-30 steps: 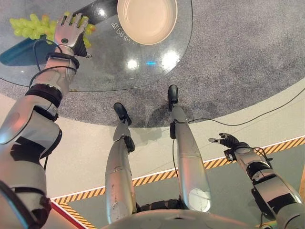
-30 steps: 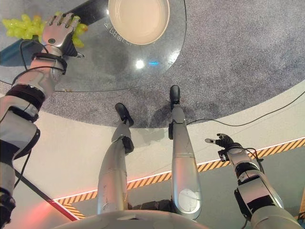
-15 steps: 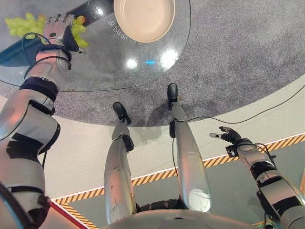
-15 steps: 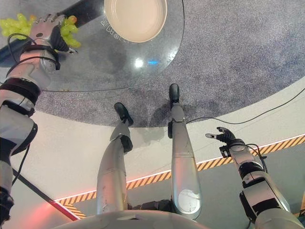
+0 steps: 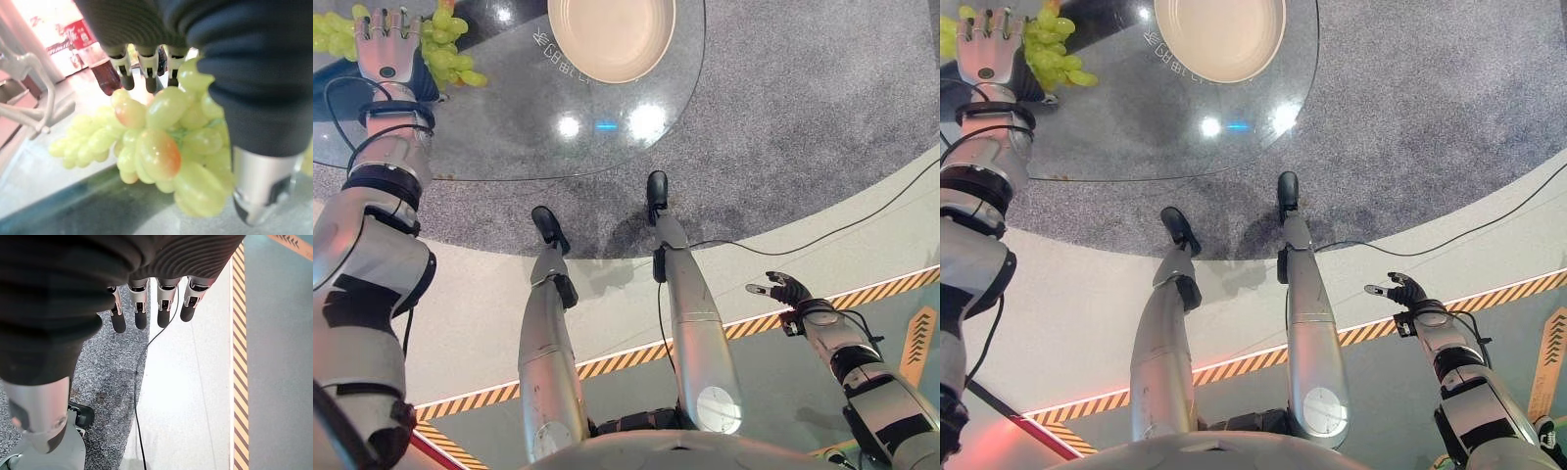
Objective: Pick up fruits into the plate
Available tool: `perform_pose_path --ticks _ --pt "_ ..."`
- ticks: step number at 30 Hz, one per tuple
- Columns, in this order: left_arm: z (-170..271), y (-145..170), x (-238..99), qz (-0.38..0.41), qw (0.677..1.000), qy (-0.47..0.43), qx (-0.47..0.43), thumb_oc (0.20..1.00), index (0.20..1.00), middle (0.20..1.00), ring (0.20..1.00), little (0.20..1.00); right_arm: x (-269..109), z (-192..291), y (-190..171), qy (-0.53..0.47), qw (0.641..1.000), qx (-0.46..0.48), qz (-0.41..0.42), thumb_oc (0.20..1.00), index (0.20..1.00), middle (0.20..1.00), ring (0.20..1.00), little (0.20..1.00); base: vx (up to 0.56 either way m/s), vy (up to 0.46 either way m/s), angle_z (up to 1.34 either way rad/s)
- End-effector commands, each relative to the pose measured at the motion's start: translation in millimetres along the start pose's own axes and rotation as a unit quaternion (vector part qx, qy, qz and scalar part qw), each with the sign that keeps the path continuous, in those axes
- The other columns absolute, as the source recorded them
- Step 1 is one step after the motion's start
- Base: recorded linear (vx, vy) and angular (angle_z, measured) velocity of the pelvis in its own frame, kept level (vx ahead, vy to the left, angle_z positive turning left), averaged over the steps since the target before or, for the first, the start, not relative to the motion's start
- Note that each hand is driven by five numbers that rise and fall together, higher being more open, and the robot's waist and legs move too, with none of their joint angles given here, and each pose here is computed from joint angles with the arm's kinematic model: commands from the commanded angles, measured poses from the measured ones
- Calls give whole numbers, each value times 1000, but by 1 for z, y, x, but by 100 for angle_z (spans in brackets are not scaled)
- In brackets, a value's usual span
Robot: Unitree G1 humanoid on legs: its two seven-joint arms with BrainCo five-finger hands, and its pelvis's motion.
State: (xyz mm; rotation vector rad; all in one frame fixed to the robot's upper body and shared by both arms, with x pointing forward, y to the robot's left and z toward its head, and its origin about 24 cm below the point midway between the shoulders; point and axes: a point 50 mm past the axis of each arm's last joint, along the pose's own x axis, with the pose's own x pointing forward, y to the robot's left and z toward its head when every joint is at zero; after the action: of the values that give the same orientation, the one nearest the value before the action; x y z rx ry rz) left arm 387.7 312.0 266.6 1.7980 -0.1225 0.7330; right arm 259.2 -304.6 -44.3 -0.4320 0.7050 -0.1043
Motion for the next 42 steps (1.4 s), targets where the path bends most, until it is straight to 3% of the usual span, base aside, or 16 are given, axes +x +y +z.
perform_pose_path --ticks 1,8,10,31,35,38,39,42 --pt "-49 -11 -10 -24 994 74 75 1000 1000 1000 1000 1000 -7 -24 0 25 1000 13 -3 1000 1000 1000 1000 1000 0 0 0" --pt "-46 -18 -13 -35 995 55 82 1000 1000 1000 1000 1000 -4 -9 -4 0 999 35 -15 1000 1000 1000 1000 1000 0 0 0" --pt "-44 -20 -14 -43 995 52 69 200 200 200 200 200 -4 -6 -7 -7 999 38 -19 1000 1000 1000 1000 1000 0 0 0" --pt "-25 -27 -15 -89 996 -5 7 200 200 200 200 200 -6 11 -6 -49 998 43 -15 1000 1000 1000 1000 1000 -8 0 0" --pt "-21 -32 -21 -79 989 31 -125 200 200 200 200 200 -6 17 -2 -70 996 46 -10 1000 1000 1000 1000 1000 -21 -2 -1" --pt "-13 -37 -26 -72 950 74 -293 200 200 200 200 200 -8 18 11 -87 995 52 2 1000 1000 1000 1000 1000 -21 -45 1" --pt "-13 -38 -27 -71 944 80 -312 200 200 200 200 200 -8 19 12 -89 995 52 3 1000 1000 1000 1000 1000 -12 -54 1" --pt "-3 -51 -41 -67 861 129 -487 200 200 200 200 200 -12 22 26 -118 991 59 -5 1000 1000 1000 1000 1000 -10 -75 2"
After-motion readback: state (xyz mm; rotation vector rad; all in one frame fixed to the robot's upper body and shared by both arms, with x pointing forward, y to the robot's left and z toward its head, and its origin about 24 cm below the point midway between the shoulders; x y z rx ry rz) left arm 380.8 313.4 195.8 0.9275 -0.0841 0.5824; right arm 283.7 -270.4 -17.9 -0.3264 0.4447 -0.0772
